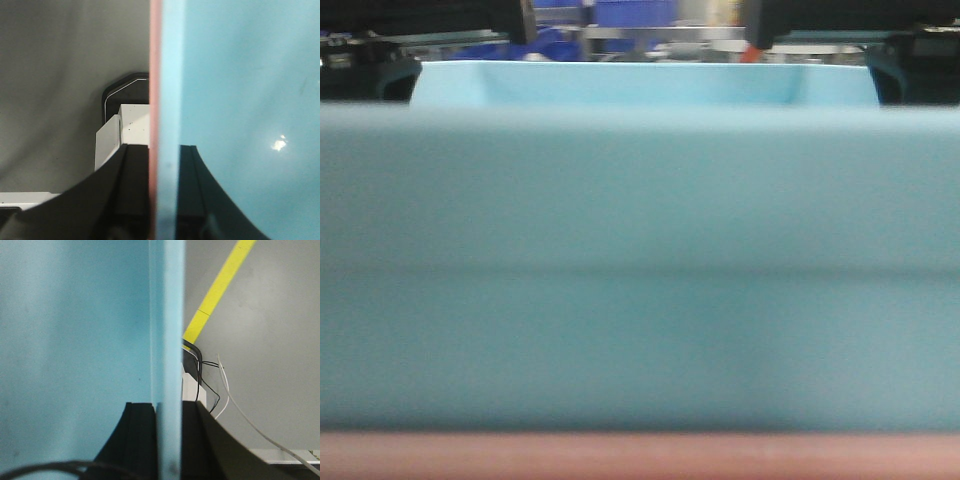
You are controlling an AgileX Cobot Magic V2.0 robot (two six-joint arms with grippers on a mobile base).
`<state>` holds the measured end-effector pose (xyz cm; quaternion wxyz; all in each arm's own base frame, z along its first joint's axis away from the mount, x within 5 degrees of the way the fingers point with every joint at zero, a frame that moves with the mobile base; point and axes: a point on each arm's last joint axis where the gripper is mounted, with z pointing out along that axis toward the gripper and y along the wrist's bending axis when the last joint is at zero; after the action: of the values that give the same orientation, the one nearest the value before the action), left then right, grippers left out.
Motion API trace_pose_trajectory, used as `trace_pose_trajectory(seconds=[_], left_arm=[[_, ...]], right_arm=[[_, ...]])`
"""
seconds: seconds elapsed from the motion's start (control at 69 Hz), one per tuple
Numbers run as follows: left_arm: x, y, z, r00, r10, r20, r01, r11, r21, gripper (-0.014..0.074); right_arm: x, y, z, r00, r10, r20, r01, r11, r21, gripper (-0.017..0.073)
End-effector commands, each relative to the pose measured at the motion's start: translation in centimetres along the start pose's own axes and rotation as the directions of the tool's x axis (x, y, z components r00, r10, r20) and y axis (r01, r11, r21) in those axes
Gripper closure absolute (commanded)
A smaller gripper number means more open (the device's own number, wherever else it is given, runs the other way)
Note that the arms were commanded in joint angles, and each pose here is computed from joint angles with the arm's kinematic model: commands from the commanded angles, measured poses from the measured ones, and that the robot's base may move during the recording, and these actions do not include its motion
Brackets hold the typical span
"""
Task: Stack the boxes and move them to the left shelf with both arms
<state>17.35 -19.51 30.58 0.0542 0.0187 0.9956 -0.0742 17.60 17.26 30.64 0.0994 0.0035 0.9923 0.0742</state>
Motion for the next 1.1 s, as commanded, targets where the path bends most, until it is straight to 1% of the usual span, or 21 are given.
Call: trace_pose_trajectory(seconds=[0.0, 1.088], left_arm=[[0.90, 0.24, -2.16, 1.000, -0.004, -0.026, 0.005, 1.000, 0.013, 0.0598], [0.90, 0.24, -2.16, 1.000, -0.004, -0.026, 0.005, 1.000, 0.013, 0.0598]], right_arm=[[-0.20, -0.09, -1.66, 0.998, -0.006, 0.068, 0.009, 0.999, -0.041, 0.0504], [-0.17, -0.13, -1.66, 0.998, -0.006, 0.064, 0.008, 0.999, -0.037, 0.0504]])
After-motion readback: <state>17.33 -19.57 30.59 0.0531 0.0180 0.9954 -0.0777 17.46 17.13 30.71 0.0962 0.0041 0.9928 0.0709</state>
